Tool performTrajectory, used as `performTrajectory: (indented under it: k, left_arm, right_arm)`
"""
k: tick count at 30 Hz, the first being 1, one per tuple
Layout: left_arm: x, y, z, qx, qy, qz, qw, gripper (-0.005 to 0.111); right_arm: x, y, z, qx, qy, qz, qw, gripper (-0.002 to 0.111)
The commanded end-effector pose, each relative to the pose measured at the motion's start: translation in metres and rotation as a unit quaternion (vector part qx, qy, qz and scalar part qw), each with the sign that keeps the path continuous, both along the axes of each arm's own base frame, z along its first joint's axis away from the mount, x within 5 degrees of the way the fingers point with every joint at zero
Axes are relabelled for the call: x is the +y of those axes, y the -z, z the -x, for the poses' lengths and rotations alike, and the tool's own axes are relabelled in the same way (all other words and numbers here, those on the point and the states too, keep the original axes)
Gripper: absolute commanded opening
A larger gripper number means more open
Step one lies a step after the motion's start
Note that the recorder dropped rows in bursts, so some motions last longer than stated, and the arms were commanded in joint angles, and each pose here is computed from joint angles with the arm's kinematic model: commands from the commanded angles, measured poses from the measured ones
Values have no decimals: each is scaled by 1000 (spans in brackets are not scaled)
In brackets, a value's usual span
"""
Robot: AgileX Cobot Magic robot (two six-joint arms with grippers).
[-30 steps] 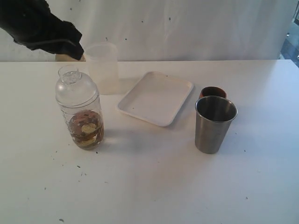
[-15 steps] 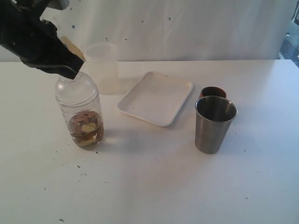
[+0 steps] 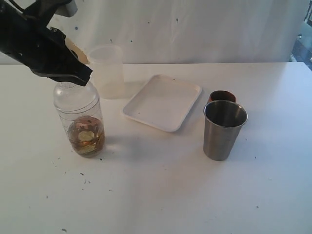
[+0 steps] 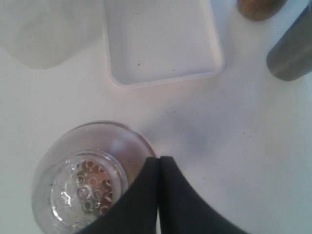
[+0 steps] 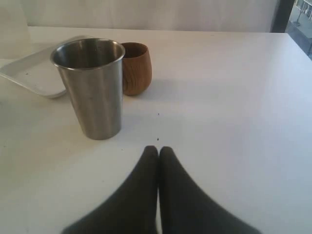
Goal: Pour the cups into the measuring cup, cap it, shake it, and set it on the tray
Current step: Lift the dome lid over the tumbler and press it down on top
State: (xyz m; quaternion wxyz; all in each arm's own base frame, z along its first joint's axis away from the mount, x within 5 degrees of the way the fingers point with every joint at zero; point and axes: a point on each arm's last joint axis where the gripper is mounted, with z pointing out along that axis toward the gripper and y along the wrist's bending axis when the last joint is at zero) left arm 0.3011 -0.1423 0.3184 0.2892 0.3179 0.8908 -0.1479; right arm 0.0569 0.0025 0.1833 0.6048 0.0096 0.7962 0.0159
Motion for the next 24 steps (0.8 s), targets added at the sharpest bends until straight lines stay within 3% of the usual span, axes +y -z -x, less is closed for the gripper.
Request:
performTrajectory:
  k: [1,6,11,24]
  left_arm:
    - [-1,-21,7,-38,15,18,999,0]
    - [9,-31,2,-80,-15,-25,996,0]
    - [14,-15,1,-56,-28,-59,996,0]
    - [7,7,-5,-35,-17,-46,998,0]
  right_arm:
    - [0,0,0,-7,1,-2,1000,0]
    - [0,0,0,-7,1,-2,1000,0]
    - [0,0,0,-7,1,-2,1000,0]
    - [0,0,0,-7,1,-2,1000,0]
